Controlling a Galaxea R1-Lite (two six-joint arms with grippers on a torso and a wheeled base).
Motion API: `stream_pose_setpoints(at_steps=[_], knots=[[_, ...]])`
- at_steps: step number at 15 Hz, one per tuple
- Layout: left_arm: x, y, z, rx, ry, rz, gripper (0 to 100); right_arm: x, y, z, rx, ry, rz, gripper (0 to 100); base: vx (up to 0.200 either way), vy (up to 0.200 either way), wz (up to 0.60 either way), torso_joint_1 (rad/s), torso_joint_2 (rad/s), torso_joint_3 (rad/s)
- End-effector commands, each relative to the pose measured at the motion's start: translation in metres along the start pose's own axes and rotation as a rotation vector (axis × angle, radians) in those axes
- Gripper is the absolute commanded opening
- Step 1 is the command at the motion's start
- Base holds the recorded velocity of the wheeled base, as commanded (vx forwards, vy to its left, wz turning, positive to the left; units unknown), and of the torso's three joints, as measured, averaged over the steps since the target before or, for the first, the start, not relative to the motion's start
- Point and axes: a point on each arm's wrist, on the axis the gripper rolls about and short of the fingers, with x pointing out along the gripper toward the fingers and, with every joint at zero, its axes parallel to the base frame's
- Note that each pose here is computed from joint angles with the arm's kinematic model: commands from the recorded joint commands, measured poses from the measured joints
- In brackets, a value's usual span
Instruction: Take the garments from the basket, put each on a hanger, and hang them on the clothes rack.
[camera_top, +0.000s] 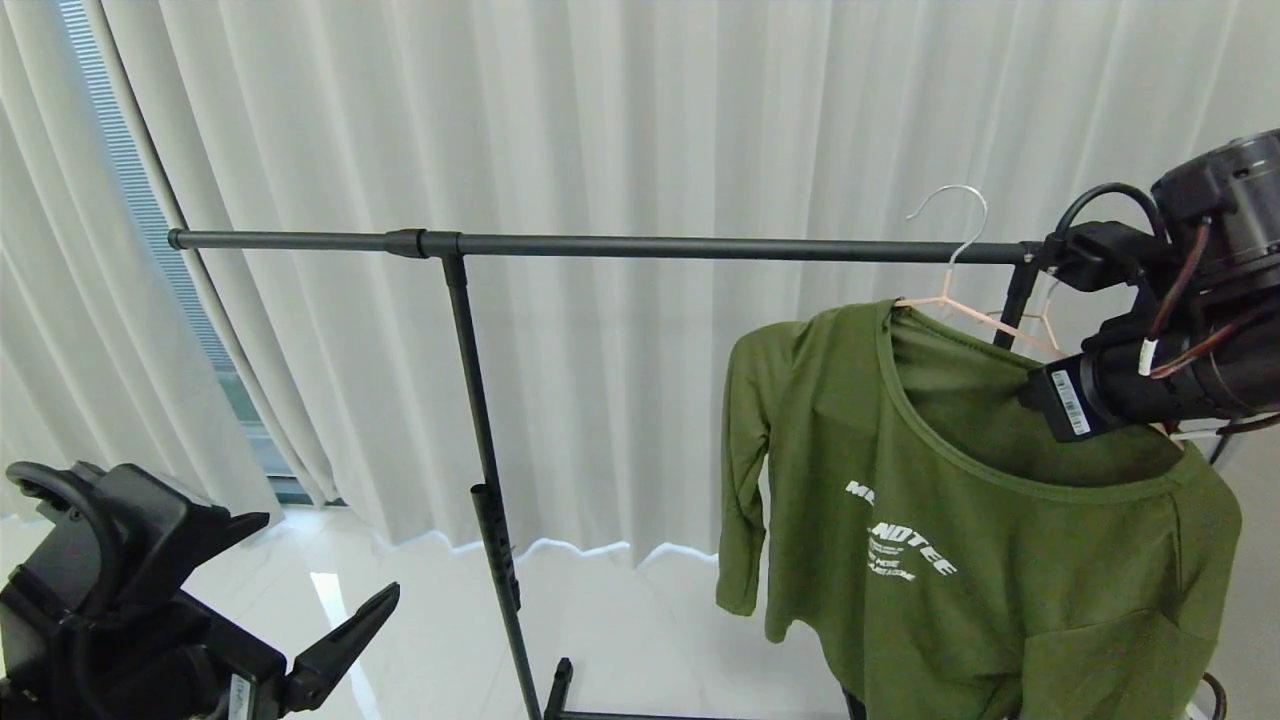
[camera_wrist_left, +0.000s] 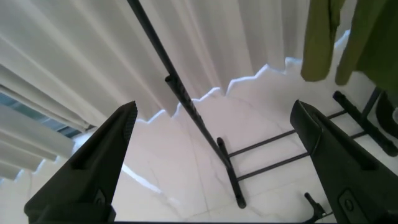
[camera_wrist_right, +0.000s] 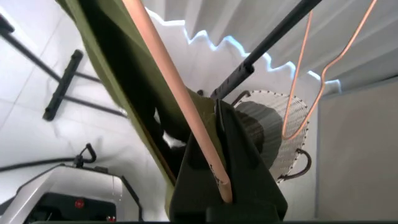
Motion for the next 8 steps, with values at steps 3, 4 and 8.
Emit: stream_pose_setpoints(at_steps=[3,4,8], knots=[[0.003,-0.001,0.000,0.002,0.012,-0.003,100,0.018,0.002,0.003,0.009,0.033,-0.015,0,0.200,0.000,0.00,-0.006,0.00,-0.001],[0.003,-0.001,0.000,0.002,0.012,-0.003,100,0.020,0.002,0.002,0.019,0.039,-0.019,0,0.200,0.000,0.00,0.007,0.01,-0.002],[0.003,-0.001,0.000,0.008,0.013,-0.008,100,0.033,0.000,0.001,0.049,0.068,-0.094,0,0.150,0.000,0.00,0.004,0.00,0.003]])
